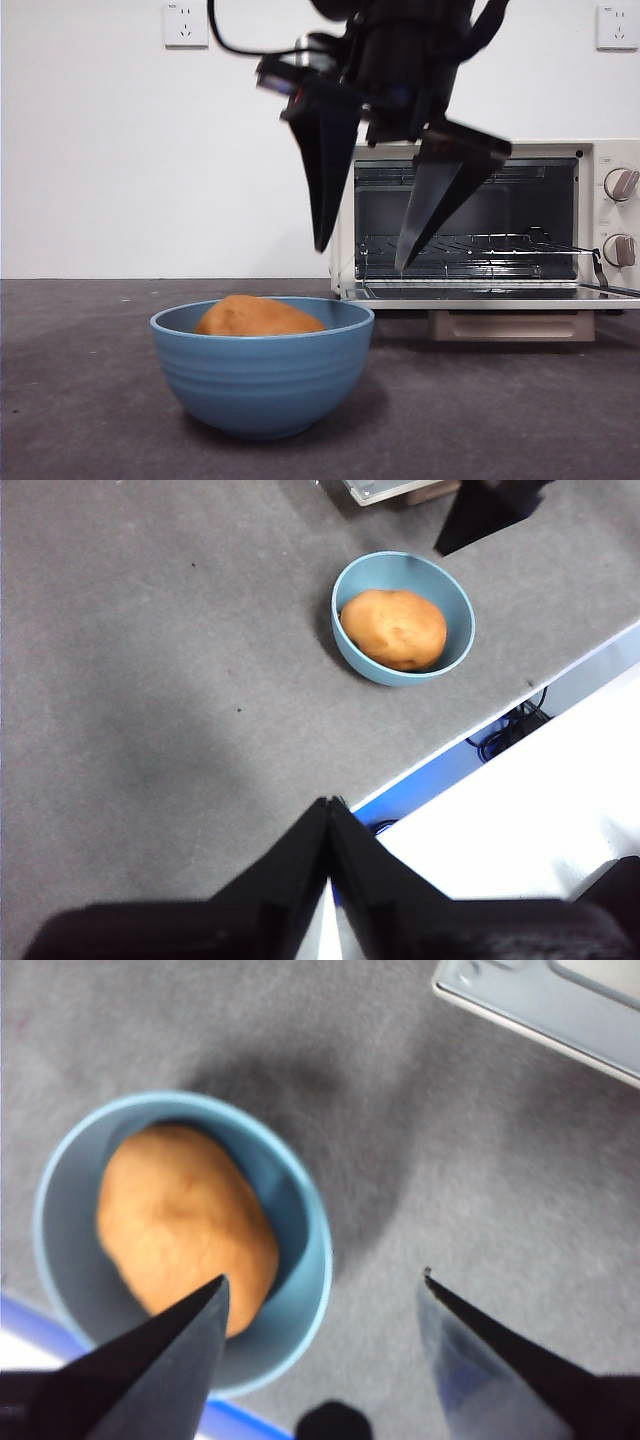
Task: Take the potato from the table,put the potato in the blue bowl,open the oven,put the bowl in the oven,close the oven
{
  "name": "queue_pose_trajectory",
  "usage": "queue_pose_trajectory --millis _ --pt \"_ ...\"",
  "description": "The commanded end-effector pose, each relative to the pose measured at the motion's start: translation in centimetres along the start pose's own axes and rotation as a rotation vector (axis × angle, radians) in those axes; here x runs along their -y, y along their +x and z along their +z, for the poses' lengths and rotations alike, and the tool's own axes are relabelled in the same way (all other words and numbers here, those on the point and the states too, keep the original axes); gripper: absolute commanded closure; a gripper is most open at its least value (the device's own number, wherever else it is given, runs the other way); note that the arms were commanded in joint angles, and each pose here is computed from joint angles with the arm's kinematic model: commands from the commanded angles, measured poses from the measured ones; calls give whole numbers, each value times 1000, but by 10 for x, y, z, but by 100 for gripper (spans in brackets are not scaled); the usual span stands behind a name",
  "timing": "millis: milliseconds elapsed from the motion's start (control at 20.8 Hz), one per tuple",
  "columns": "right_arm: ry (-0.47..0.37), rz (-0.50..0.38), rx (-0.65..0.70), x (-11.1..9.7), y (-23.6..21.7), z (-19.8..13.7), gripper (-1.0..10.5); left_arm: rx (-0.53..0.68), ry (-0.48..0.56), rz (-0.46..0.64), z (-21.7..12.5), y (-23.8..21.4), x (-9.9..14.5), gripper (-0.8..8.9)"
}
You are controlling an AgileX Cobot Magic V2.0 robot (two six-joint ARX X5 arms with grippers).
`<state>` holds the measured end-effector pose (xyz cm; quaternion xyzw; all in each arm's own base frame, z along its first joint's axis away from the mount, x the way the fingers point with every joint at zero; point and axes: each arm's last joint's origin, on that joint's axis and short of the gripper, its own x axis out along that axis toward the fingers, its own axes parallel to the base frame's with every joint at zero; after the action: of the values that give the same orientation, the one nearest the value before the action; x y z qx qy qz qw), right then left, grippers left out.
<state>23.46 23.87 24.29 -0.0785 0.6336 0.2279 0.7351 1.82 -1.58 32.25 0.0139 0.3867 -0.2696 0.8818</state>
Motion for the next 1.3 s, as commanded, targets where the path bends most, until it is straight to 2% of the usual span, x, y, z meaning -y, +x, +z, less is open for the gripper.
queue_pose_trajectory --millis 48,337,481,674,770,915,1059,1300 --pt "14 -18 -39 1 17 2 631 12 -8 -3 -2 -1 -1 819" --pt "31 -52 -124 3 54 7 647 25 -8 30 -1 -1 -2 819" --pt "32 -58 -129 3 57 8 973 28 -8 39 -1 -1 -2 819" --pt "79 -76 -128 4 55 7 958 36 -9 61 -1 -1 -3 819" --pt "85 -61 -103 4 45 8 958 39 -9 69 -1 -1 -3 819" --pt "142 -50 -32 14 16 16 958 42 -8 78 -1 -1 -3 819" --pt "200 -72 11 31 -9 26 958 49 -8 102 0 0 -4 819" --pt "367 -83 78 78 -37 44 958 74 15 262 5 4 -6 819"
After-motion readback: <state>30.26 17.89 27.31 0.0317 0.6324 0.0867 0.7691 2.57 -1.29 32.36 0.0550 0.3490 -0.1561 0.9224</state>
